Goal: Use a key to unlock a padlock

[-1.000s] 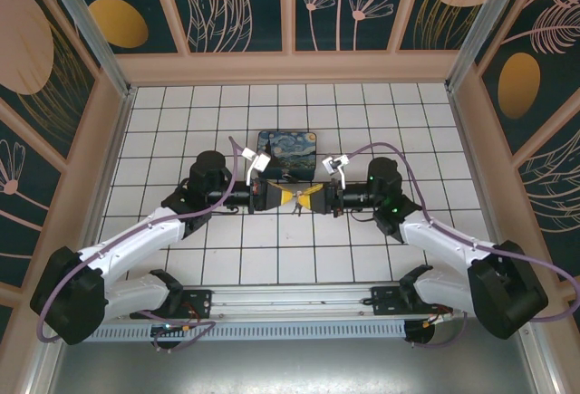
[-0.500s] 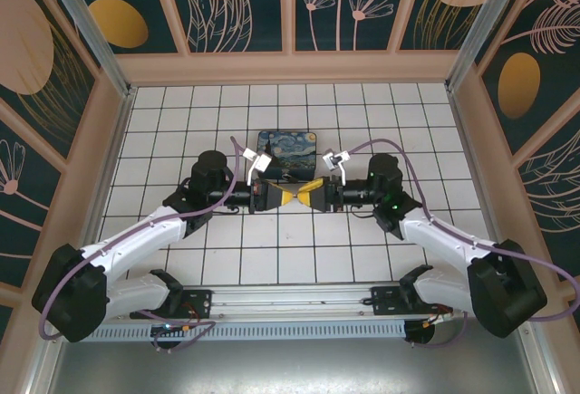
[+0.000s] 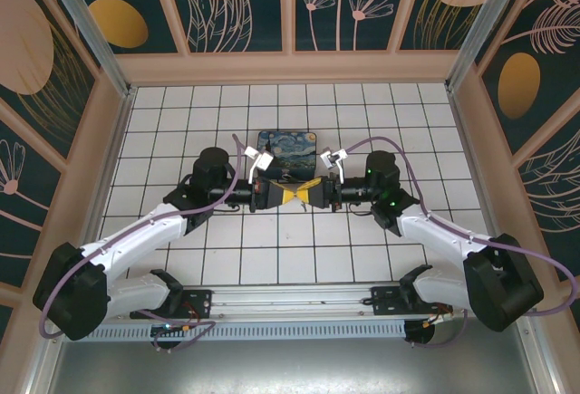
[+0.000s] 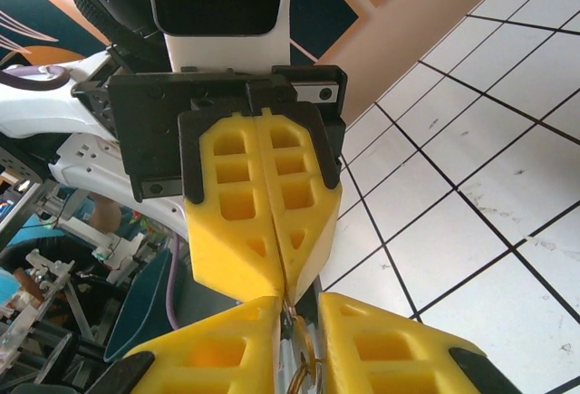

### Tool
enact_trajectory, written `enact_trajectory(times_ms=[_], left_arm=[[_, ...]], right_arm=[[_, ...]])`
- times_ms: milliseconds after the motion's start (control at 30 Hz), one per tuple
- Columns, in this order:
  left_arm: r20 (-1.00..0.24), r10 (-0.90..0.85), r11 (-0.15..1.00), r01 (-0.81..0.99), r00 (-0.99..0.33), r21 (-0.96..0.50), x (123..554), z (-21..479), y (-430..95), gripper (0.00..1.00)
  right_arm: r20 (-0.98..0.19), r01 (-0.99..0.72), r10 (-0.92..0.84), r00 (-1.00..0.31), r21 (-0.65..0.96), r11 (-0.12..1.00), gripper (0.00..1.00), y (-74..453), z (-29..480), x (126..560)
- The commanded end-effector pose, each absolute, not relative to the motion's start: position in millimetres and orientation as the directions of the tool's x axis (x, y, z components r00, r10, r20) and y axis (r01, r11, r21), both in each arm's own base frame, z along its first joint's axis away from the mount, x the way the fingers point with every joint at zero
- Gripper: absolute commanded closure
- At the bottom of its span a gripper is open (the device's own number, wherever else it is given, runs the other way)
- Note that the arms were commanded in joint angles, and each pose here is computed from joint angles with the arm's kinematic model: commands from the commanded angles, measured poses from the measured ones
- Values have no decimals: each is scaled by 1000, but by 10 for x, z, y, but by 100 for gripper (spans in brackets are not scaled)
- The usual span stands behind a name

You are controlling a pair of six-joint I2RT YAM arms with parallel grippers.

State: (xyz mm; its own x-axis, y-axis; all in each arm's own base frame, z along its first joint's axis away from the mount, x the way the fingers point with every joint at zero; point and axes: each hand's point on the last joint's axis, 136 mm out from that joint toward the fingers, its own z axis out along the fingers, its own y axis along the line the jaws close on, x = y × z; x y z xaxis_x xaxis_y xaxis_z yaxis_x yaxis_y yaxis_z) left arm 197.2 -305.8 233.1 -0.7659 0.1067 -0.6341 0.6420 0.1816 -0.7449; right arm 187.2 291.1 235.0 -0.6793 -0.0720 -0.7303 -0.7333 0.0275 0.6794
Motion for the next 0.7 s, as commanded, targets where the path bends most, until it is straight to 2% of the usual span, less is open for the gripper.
enact_trajectory(times_ms=[0,67,233,533,567,633,667], left_arm=[[-675,101,184,680,-731,-710,2018,2426,-3067,100],[-674,101,183,679,-732,-711,2023,2418,-3071,100],[-670,97,189,674,-736,-714,2032,2404,-3070,100],[-632,77,279,626,-771,-729,2200,2236,-3079,100],[-626,74,290,617,-776,-732,2226,2205,-3085,96],[-615,60,318,599,-786,-735,2294,2156,-3091,79],[-613,50,334,591,-789,-734,2333,2137,-3087,74]], right_arm=[[-759,-760,-76,-647,650,-16,83,2912,2432,1812],[-760,-761,-75,-646,649,-22,84,2909,2439,1802],[-764,-763,-81,-640,644,-48,97,2898,2457,1741],[-771,-768,-83,-631,636,-72,100,2870,2479,1628],[-770,-767,-82,-633,638,-73,100,2879,2482,1621],[-765,-763,-77,-640,644,-59,100,2890,2465,1632],[-758,-757,-71,-648,652,-41,100,2890,2447,1657]])
